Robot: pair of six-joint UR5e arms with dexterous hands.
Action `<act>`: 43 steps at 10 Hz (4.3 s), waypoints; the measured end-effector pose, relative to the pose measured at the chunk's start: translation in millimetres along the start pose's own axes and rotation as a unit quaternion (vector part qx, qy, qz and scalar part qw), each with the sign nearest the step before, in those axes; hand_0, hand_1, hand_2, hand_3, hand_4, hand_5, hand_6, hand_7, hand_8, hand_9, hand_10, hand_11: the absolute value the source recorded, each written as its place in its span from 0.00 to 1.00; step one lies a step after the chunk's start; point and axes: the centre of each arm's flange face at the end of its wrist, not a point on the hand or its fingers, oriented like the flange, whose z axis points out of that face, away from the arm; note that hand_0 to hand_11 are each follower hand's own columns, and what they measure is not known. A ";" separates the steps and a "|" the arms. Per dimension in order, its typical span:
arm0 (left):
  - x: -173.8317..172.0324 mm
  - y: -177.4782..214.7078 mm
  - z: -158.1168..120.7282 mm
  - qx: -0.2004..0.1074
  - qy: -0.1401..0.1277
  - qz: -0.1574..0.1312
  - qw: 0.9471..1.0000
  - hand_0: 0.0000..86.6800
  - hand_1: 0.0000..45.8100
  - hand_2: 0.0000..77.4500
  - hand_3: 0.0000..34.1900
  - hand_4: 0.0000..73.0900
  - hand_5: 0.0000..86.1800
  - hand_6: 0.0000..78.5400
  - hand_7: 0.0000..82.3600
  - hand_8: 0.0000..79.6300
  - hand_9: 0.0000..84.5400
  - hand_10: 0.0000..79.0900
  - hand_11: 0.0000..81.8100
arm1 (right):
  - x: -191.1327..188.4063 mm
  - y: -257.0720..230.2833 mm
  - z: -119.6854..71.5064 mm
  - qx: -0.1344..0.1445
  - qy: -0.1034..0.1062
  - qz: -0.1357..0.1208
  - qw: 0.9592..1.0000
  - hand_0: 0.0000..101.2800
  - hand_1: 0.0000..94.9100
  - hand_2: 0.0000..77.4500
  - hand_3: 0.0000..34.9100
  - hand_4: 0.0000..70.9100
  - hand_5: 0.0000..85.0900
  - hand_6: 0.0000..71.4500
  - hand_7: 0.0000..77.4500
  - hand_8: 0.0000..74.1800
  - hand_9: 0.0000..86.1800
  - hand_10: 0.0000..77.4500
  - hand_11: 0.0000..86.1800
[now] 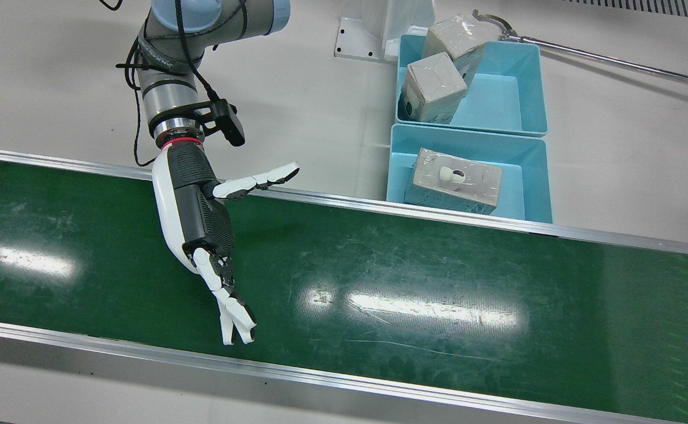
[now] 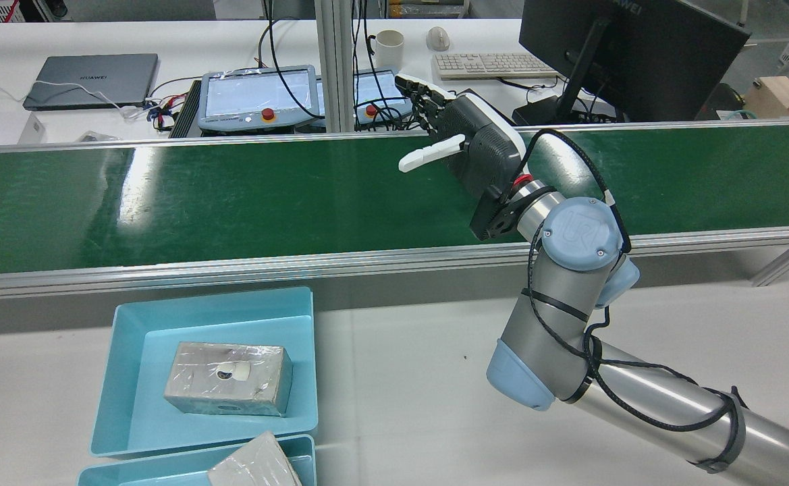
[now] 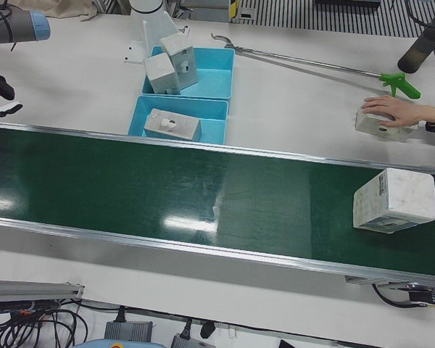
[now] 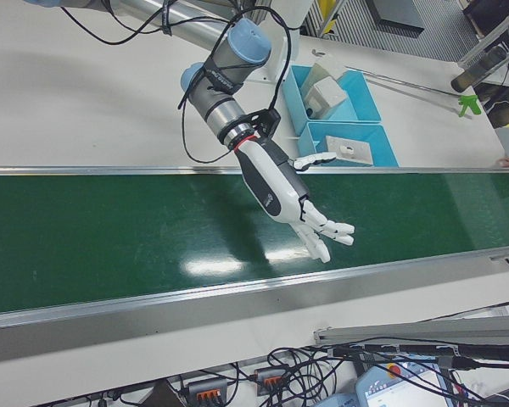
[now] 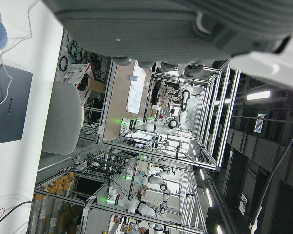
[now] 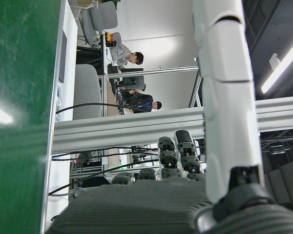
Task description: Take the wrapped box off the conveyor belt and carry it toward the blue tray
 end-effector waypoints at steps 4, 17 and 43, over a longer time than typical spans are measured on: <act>0.0 0.0 0.0 0.000 0.000 0.000 1.000 0.00 0.00 0.01 0.00 0.00 0.01 0.01 0.01 0.01 0.01 0.01 0.01 | 1.4 0.3 -4.6 0.014 -0.002 -0.006 1.000 0.49 0.16 0.02 0.00 0.05 0.13 0.01 0.01 0.00 0.01 0.00 0.02; 0.0 0.0 0.0 0.000 0.000 0.000 1.000 0.00 0.00 0.01 0.00 0.00 0.01 0.01 0.01 0.01 0.01 0.01 0.01 | -0.3 -4.9 -7.8 0.018 -0.010 -0.006 1.000 0.48 0.16 0.07 0.00 0.11 0.15 0.04 0.02 0.00 0.01 0.00 0.02; 0.0 0.0 0.0 0.000 0.000 0.000 1.000 0.00 0.00 0.01 0.00 0.00 0.01 0.01 0.01 0.01 0.00 0.01 0.01 | 7.3 -3.6 -4.1 0.002 -0.006 -0.010 1.000 0.48 0.15 0.08 0.00 0.13 0.17 0.04 0.02 0.00 0.01 0.00 0.02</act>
